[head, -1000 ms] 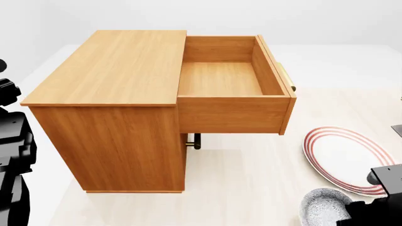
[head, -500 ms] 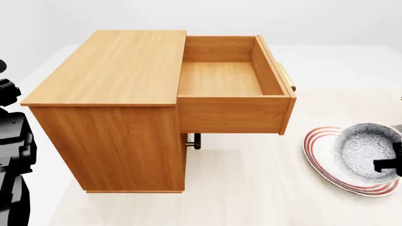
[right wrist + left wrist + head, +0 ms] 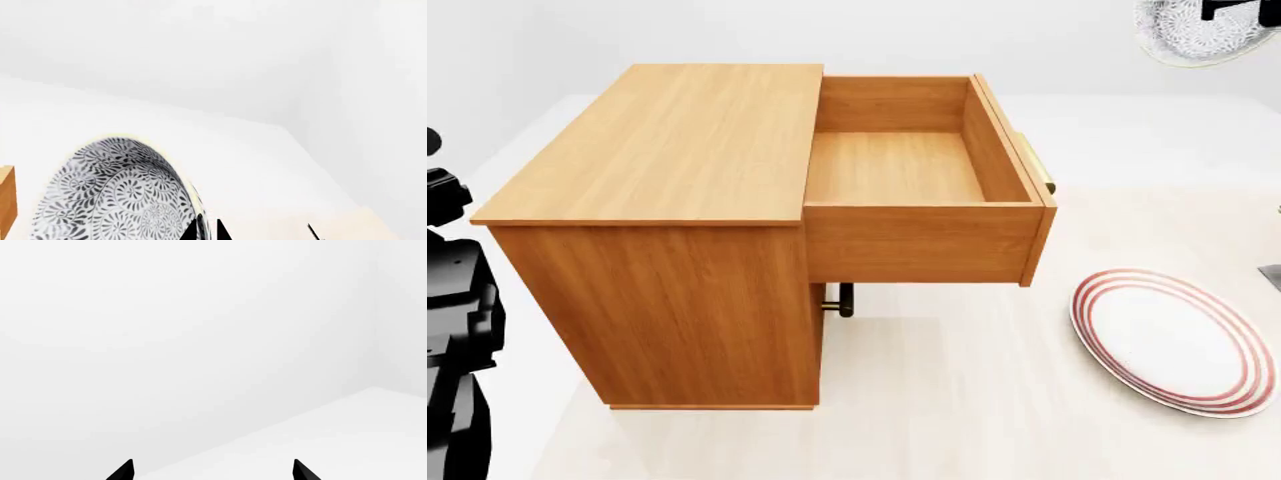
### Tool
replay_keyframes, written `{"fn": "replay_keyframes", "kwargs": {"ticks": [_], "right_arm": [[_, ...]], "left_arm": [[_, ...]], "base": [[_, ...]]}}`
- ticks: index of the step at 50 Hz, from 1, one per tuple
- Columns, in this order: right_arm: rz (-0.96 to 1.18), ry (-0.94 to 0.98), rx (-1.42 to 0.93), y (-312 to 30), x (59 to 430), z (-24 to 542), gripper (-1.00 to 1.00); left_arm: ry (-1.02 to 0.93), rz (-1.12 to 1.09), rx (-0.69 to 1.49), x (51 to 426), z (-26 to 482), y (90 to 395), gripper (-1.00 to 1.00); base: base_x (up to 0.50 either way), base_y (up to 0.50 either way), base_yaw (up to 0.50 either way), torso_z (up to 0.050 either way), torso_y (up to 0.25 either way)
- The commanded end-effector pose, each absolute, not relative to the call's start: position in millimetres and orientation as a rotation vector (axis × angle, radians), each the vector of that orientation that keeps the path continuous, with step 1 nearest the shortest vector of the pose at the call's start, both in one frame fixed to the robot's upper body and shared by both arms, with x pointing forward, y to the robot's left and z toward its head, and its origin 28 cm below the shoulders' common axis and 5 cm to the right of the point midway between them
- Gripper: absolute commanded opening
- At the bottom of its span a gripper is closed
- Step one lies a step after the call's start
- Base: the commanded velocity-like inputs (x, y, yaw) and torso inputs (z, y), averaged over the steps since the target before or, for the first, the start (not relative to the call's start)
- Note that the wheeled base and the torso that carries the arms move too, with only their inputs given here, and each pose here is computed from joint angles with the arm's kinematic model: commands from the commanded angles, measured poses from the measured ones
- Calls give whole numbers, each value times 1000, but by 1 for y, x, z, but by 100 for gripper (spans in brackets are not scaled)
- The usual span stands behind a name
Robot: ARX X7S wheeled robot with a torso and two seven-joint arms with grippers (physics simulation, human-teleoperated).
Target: Open the top drawer of the cabinet and put the bowl in it.
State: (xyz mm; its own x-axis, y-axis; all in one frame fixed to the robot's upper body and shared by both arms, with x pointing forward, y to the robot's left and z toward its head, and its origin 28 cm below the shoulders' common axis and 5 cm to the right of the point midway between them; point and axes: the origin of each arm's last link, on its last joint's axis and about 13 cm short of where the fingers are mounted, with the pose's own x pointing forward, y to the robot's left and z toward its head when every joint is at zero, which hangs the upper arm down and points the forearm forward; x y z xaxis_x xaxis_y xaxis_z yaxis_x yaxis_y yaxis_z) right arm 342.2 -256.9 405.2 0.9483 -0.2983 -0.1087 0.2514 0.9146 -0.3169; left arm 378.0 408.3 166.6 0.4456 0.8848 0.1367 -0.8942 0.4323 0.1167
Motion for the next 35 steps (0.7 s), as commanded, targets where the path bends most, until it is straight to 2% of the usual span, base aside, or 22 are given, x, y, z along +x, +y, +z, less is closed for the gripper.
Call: {"fn": "replay_keyframes", "kwargs": {"ticks": [1,19,35], "right_arm": [[-323,7,-512,-211,348,493,-100],[-101,27,-653,-148,373,478,-100],[-25,56,-681,-134,383,463,-100]], "left_arm": [[-59,1106,183,378,166,408,100],[-64,1099,183,378,166,408,100],[-68,1096,181,378,166,408,100]], "base": [[0,0,0,0,0],[0,0,0,0,0],[0,0,0,0,0]]}}
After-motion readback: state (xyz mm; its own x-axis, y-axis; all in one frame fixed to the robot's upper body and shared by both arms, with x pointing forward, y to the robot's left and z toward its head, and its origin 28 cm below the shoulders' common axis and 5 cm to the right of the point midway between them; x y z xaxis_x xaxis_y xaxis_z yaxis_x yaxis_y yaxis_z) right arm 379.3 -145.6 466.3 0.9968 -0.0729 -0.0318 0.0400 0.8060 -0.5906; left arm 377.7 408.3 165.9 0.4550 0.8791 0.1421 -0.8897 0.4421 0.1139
